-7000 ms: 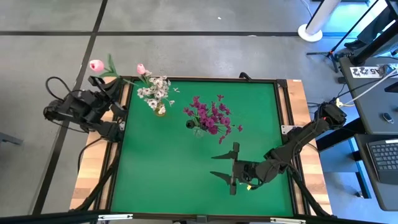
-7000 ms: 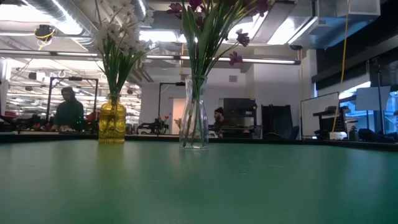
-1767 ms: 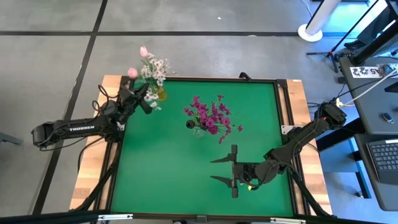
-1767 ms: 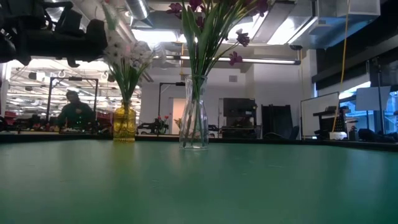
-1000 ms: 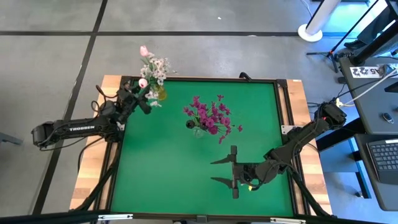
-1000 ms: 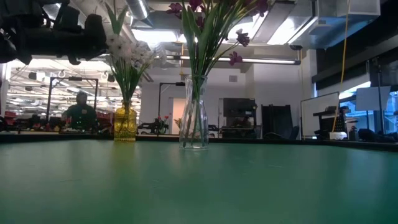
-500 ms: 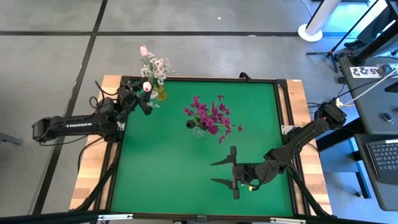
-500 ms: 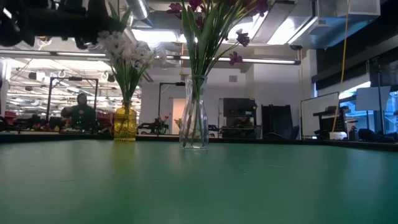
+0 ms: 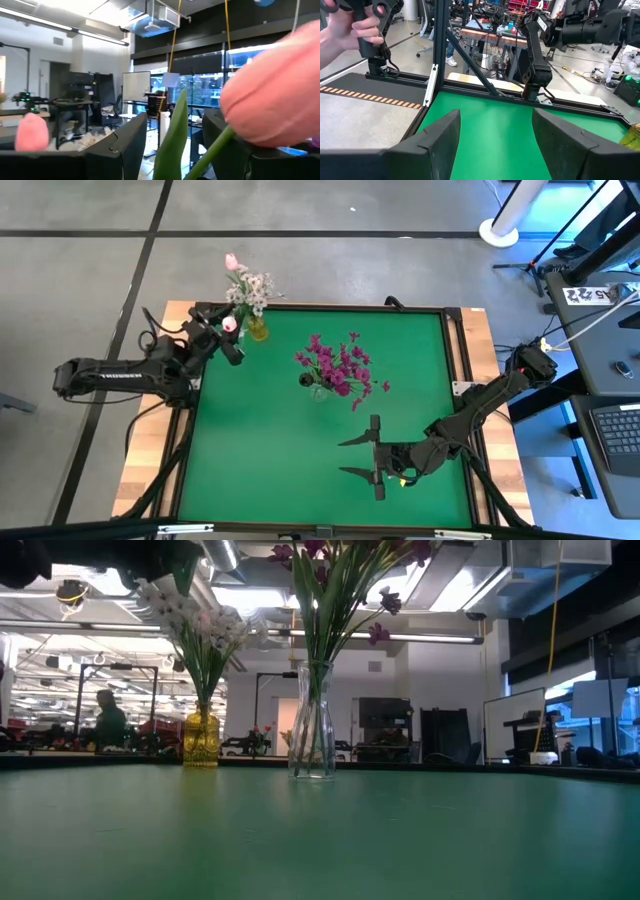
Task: Sort flowers into vase by color
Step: Put the pink tulip into the yellow vase
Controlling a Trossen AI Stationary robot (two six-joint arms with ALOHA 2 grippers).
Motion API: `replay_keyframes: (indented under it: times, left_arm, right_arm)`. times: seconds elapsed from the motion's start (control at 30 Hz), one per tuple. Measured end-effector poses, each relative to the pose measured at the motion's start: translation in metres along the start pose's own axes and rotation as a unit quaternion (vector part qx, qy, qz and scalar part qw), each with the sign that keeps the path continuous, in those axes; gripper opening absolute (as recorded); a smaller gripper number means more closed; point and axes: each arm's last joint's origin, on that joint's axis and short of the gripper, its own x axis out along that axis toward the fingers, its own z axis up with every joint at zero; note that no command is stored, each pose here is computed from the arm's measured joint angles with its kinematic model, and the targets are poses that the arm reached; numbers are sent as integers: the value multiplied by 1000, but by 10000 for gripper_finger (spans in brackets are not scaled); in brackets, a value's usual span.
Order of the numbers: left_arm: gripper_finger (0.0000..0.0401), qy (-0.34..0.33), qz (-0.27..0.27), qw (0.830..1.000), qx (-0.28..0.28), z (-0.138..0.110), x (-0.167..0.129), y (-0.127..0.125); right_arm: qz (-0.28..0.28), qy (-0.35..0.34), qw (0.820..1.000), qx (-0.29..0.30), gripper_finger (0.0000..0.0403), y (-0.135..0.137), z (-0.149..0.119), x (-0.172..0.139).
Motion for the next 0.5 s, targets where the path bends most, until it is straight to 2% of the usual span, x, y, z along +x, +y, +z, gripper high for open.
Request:
replay_keyframes:
  times: [0.23,0.37,0.5]
  left_arm:
    - [177,-9,16,1000,-1,12,2,0]
    - [144,-11,26,1000,9,16,3,0]
    - [93,-1,48,999,21,15,3,2]
  right_arm:
    - [0,0,1000,0,246,0,0,0]
    - [0,0,1000,0,246,0,0,0]
    - [0,0,1000,2,246,0,0,0]
